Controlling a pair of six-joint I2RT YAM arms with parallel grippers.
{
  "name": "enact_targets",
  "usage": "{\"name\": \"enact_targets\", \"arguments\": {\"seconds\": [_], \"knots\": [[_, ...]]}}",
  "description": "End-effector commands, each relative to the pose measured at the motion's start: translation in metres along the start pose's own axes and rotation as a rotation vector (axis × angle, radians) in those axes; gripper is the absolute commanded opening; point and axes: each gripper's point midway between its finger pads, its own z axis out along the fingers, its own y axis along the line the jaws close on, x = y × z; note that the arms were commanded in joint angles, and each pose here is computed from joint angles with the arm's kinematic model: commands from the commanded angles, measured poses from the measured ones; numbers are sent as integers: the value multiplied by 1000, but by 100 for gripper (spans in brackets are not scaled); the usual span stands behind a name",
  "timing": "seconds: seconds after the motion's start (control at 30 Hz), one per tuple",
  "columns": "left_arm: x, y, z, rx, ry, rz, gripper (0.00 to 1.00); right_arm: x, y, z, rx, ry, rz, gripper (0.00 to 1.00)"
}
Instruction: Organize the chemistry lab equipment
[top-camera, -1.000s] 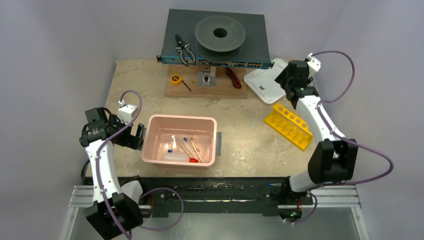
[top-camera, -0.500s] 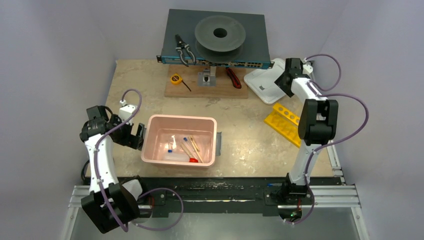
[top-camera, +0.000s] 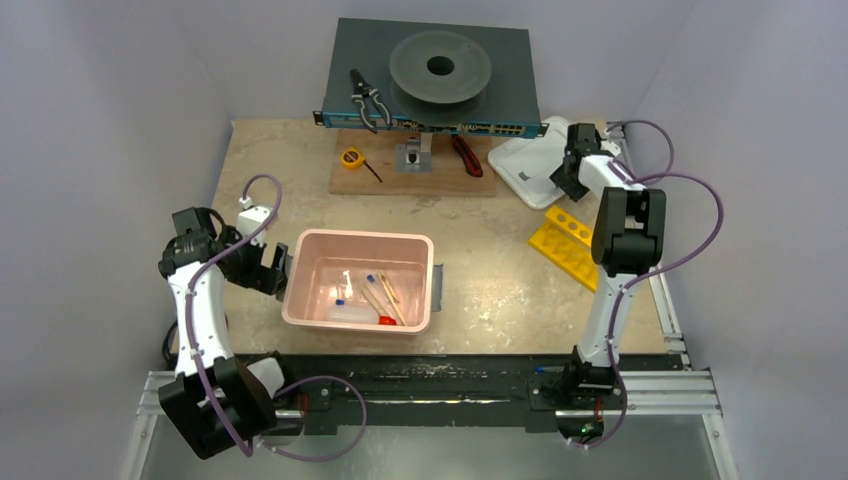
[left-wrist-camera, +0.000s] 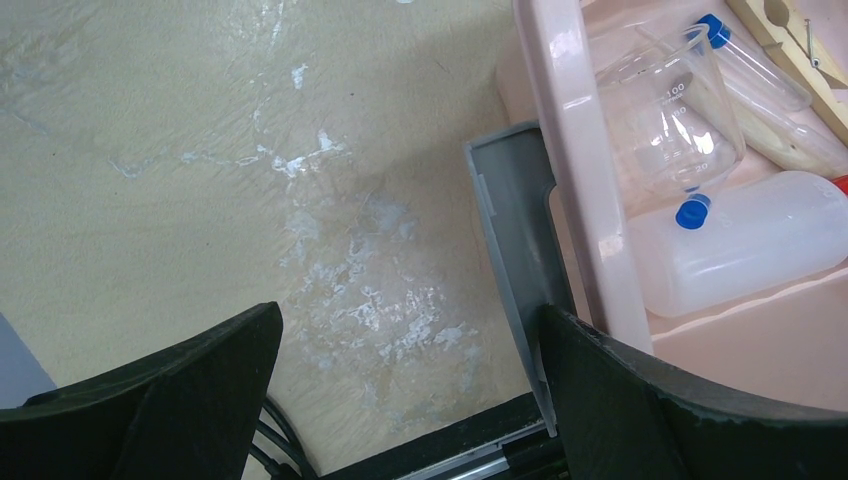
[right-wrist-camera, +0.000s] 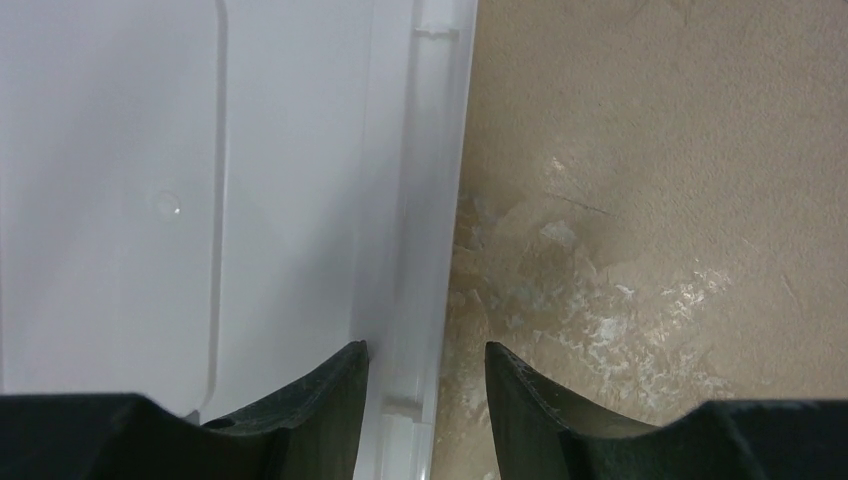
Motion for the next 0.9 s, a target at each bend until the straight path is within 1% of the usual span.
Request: {"name": "enact_targets", "arguments": {"seconds": [0.0, 0.13, 0.37, 0.43, 0.47, 0.5, 0.57, 0.8, 0.87], "knots": [[-14, 11, -1, -32, -34, 55, 100, -7, -2, 5, 18, -9, 21, 46], [-13, 11, 0, -28, -31, 53, 100, -1, -10, 12, 30, 6, 19, 49], [-7, 10, 4, -26, -24, 51, 100, -2, -18, 12, 43, 0, 21, 46], [-5, 9, 4, -24, -21, 49, 100, -7, -17, 8, 33, -19, 27, 39], [-5, 8, 5, -24, -22, 52, 100, -9, -17, 6, 32, -28, 28, 35], [-3, 9, 5, -26, -21, 53, 100, -11, -18, 5, 34, -36, 28, 28], [-1, 8, 7, -27, -19, 56, 100, -12, -19, 5, 37, -39, 27, 20], [1, 10, 9, -35, -12, 57, 100, -10, -24, 7, 50, -37, 31, 13], [2, 11, 9, -37, -9, 60, 100, -10, -23, 7, 49, -39, 29, 8]]}}
